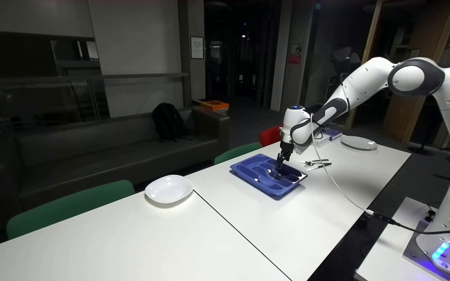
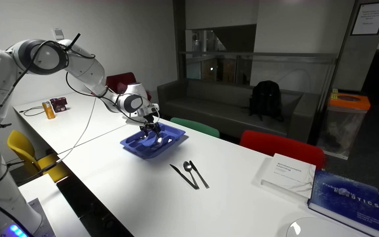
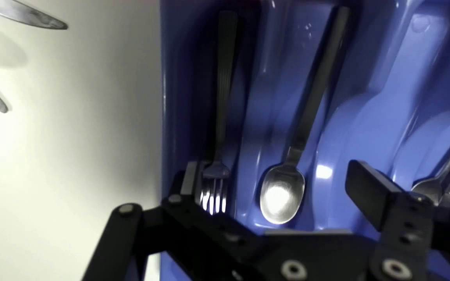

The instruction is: Pick up the silver cutlery from the counter and place it on the blue tray

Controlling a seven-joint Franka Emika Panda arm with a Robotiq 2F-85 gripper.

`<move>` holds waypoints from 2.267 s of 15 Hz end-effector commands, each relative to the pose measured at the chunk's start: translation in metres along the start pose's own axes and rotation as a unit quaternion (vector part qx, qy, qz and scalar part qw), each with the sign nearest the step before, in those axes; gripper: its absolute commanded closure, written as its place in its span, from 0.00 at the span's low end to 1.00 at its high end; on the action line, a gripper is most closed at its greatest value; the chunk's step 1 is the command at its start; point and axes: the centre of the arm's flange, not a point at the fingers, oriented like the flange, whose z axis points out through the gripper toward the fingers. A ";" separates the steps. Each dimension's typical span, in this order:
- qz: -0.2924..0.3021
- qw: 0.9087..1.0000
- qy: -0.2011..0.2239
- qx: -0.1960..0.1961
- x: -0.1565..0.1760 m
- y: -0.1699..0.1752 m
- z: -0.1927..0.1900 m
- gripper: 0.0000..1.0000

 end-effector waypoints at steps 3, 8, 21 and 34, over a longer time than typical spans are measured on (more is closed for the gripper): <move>-0.110 0.994 -0.005 -0.002 -0.028 0.057 -0.033 0.00; -0.235 0.972 -0.004 0.020 -0.054 0.105 -0.025 0.00; -0.326 0.943 -0.014 0.062 -0.100 0.190 0.007 0.00; -0.320 0.945 -0.016 0.068 -0.106 0.199 0.024 0.00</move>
